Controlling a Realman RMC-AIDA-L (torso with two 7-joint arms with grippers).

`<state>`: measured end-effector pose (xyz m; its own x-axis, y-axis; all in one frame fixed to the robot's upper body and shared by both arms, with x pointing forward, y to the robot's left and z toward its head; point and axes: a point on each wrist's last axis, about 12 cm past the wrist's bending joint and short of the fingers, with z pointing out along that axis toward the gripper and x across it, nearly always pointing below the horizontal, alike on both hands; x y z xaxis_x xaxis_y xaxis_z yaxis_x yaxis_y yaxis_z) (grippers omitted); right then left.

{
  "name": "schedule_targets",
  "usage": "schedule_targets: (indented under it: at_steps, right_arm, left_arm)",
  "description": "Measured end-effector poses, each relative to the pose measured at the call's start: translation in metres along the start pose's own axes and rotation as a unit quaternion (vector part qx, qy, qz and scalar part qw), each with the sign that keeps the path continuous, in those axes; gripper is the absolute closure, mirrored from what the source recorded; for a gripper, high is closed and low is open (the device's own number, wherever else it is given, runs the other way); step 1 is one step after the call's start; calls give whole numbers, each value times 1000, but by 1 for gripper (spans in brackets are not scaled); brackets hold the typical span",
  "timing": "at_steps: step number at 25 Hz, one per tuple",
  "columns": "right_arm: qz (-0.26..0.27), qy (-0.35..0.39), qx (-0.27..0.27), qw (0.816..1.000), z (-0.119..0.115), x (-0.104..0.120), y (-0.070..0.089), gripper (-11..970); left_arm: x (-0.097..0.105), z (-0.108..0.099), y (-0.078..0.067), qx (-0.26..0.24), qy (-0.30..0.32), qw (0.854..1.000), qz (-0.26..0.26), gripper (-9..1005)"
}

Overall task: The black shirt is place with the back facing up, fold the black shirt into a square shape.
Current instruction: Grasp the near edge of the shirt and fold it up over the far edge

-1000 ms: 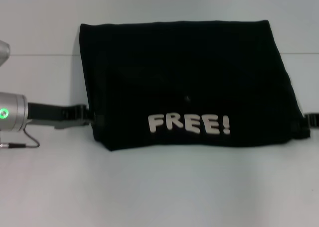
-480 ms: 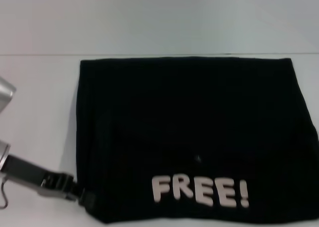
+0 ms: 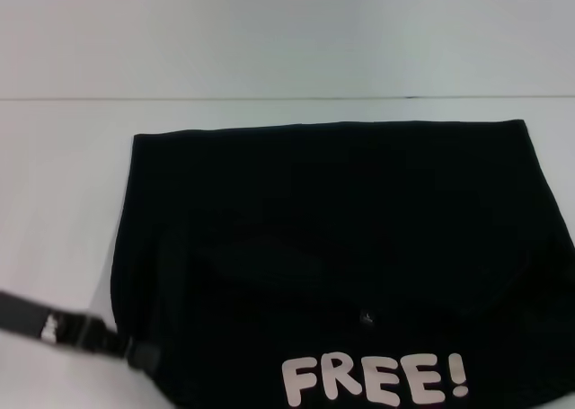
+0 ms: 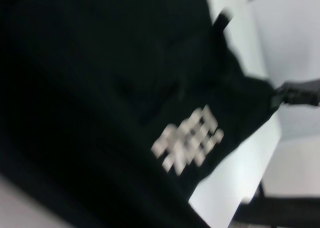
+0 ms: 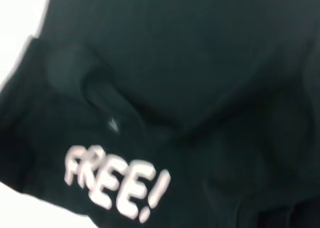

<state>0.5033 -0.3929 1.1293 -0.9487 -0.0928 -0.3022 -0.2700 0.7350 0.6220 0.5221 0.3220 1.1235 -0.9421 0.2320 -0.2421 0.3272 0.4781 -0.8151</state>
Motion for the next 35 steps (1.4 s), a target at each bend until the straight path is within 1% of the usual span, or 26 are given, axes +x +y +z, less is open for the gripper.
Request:
schedule_targets:
  at_steps: [2,4,7,9,11,14,15,18,23,26,31,35]
  right_arm:
    - [-9,-32,-9,999,-7,-8,1,891]
    - [-14,-66,-12,998,-14,-18,1,891]
    - [-11,-124,5,992,-18,-37,-5,891]
    - [2,-161,20,987,-16,-50,-11,891]
    - [15,-188,28,982,-9,-63,-16,891]
    - [33,-215,46,975,8,-81,-22,890]
    - [37,-223,54,973,13,-86,-23,890]
    - [46,-243,77,966,33,-101,-23,890]
    - [39,-248,126,960,65,-123,-15,890]
    - [33,-252,156,954,80,-133,-9,890]
    - [19,-264,180,947,86,-148,0,889]
    - [11,-282,193,940,86,-159,5,889]
  left_arm:
    - [-7,-7,-2,5,-30,1000,3,952]
    - [-17,-14,0,-4,-71,997,-15,952]
    - [-36,-22,10,-46,-133,988,-63,952]
    - [-47,-22,15,-69,-164,981,-82,951]
    - [-61,-19,20,-86,-197,972,-92,951]
    - [-76,-12,25,-109,-220,964,-99,951]
    - [-84,-6,28,-123,-231,960,-103,951]
    - [-98,7,33,-149,-253,950,-108,951]
    - [-114,24,33,-186,-270,940,-91,951]
    - [-122,27,31,-201,-288,934,-73,952]
    - [-133,22,31,-215,-328,918,-66,952]
    - [-141,17,35,-251,-354,899,-59,952]
